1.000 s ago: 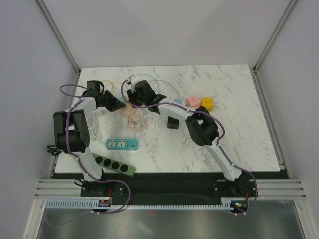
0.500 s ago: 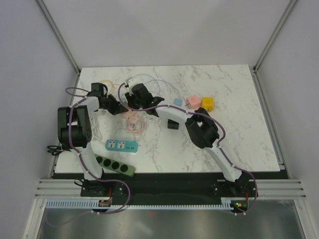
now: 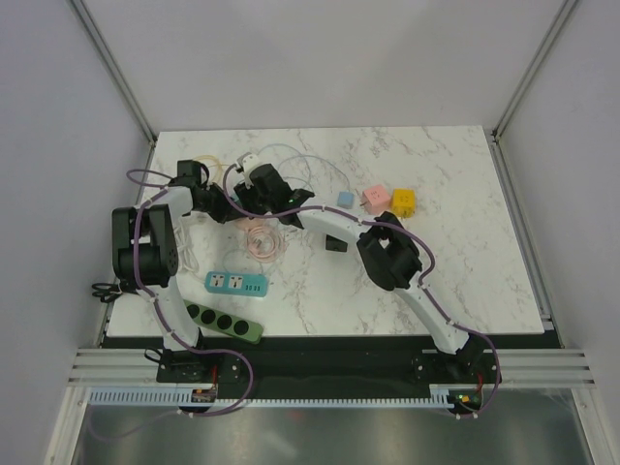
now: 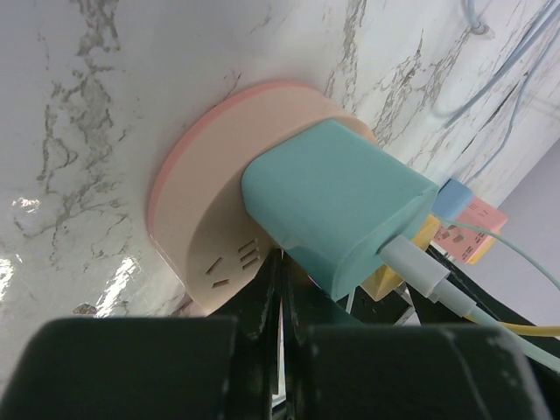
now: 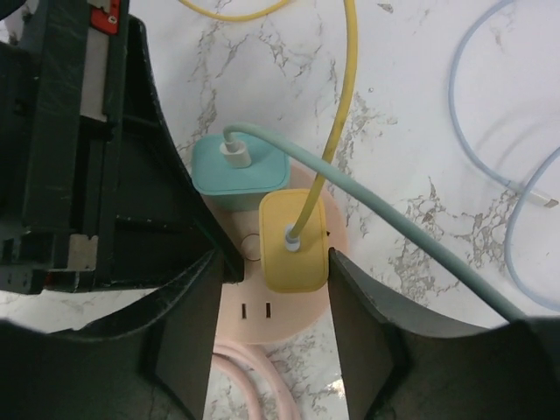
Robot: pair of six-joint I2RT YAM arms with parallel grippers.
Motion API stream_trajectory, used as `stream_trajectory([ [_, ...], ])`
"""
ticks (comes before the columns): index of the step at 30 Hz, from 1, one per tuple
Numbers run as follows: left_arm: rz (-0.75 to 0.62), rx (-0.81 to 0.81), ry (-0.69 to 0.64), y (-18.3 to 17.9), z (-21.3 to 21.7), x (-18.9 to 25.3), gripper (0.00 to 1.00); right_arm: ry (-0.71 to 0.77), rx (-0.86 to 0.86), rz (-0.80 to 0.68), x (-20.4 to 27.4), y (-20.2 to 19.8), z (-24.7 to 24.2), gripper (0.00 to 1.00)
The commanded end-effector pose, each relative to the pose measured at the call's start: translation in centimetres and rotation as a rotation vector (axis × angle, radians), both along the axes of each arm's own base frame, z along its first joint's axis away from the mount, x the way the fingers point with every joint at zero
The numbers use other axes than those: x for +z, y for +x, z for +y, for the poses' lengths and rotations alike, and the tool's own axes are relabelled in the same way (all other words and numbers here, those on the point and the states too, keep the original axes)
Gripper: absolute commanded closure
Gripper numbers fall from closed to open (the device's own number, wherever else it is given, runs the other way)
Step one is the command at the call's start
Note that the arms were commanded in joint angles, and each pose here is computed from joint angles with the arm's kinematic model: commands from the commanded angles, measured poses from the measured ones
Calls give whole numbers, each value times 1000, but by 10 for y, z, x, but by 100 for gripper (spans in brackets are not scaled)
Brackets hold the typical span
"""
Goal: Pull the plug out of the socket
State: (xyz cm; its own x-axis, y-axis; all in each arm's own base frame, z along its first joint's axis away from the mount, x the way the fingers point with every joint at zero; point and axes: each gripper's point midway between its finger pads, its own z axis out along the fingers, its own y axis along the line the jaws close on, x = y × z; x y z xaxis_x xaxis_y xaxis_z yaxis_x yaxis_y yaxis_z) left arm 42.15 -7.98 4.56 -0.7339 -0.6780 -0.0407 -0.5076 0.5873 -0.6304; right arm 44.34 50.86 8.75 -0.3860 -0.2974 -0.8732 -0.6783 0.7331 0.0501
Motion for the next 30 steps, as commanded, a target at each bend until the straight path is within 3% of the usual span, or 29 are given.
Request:
stream_trajectory([
  [1, 16, 13, 42, 4, 5, -7, 98, 20, 5, -24, 4, 5, 11, 43],
  [5, 23, 15, 44, 4, 6, -8, 98, 15, 0, -29, -1, 8, 14, 51],
  [10, 38, 28, 53, 2, 8, -9, 98, 3, -9, -35, -8, 12, 14, 68],
  [11, 43, 31, 62, 1, 9, -11, 98, -6, -9, -36, -9, 13, 14, 74],
  [12, 48, 35, 66, 1, 9, -12, 98, -9, -8, -37, -8, 13, 15, 94],
  [13, 59, 43, 68, 0, 11, -13, 98, -6, -11, -40, -4, 15, 15, 100],
  [16, 83, 61, 75, -3, 12, -17, 98, 57, -6, 6, 12, 8, 18, 100],
  [18, 94, 69, 88, -3, 15, -20, 98, 224, 73, 103, 37, -8, 35, 100],
  [22, 115, 78, 122, -5, 20, -23, 98, 305, 96, 117, 67, -17, 45, 100],
  [26, 136, 83, 153, -8, 23, -28, 98, 159, 27, 17, 62, -14, 33, 100],
  [30, 140, 77, 159, -7, 21, -28, 98, -76, -52, -168, 56, -14, 17, 100],
])
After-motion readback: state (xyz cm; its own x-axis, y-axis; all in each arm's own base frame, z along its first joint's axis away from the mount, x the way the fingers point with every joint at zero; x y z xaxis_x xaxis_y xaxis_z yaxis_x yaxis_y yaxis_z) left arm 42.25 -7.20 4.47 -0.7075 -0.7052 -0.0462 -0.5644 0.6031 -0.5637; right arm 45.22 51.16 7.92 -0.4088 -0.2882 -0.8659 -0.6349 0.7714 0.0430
